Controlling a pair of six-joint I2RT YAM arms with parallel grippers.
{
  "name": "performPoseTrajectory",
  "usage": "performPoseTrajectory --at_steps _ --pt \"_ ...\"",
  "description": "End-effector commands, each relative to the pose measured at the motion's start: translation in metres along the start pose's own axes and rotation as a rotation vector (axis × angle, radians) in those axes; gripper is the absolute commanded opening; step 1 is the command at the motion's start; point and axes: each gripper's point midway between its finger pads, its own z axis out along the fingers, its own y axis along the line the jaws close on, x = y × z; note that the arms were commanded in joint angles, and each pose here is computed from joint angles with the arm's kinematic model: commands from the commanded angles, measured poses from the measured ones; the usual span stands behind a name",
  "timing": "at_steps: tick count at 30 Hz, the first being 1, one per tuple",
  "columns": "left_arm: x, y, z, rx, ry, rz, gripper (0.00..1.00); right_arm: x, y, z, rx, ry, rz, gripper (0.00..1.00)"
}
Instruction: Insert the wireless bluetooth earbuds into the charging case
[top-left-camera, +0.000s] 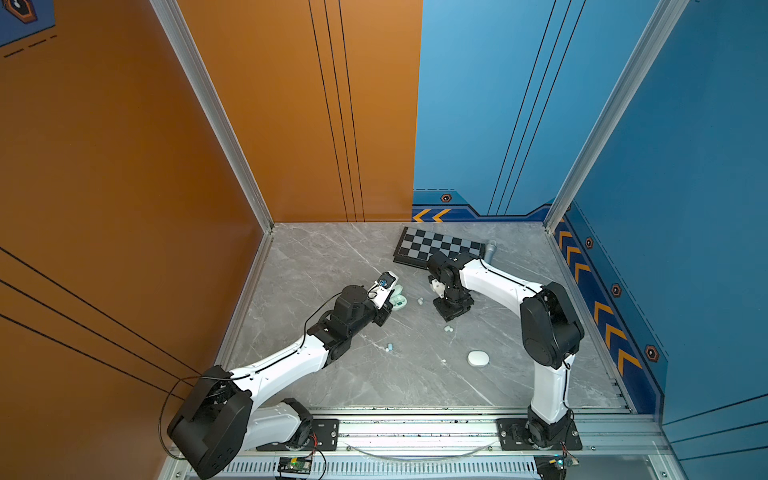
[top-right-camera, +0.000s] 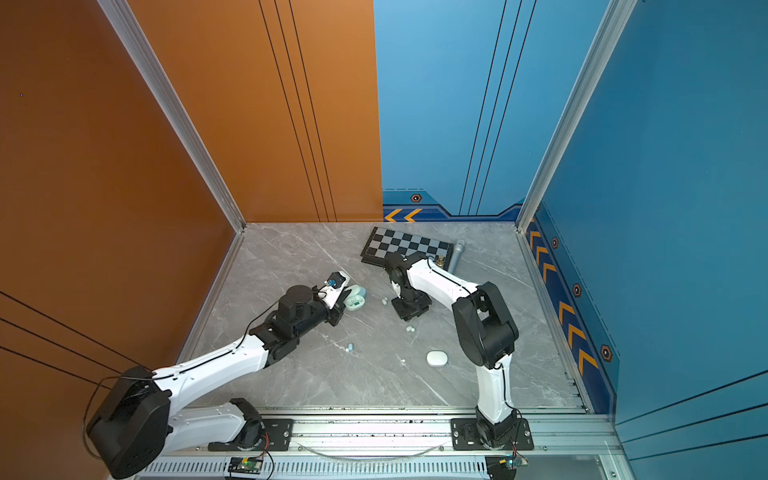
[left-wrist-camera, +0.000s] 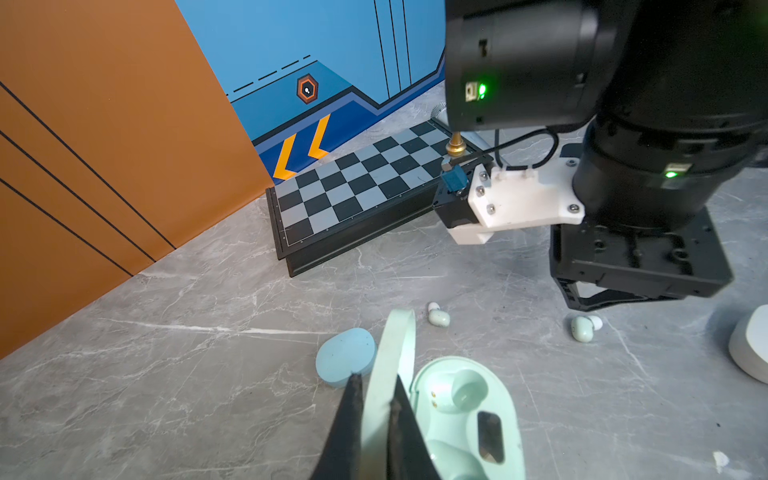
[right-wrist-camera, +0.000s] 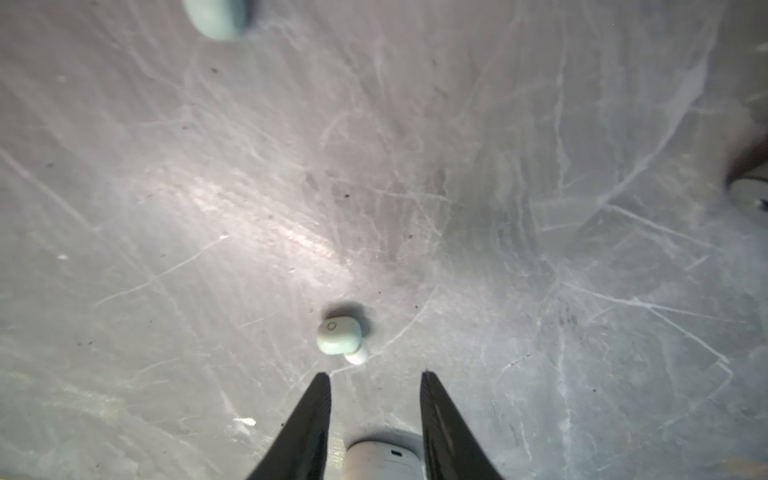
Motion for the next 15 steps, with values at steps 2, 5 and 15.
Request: performPoseTrajectory --at_steps 2,5,15 --pt "-0.004 0.007 -0.006 -0.027 -0.023 -0.013 0.0 -0.001 0.01 0.001 -0.05 -0.067 -0.192 0.37" --pt "-0.005 0.006 -0.007 -0.021 -0.022 -0.015 0.0 0.0 0.017 0.005 -0.037 -0.101 -0.335 0.37" --pt "-0.006 0.008 -0.011 -0.029 -0.02 -0.022 0.0 -0.003 0.028 0.015 -0.034 -0.147 -0.585 0.41"
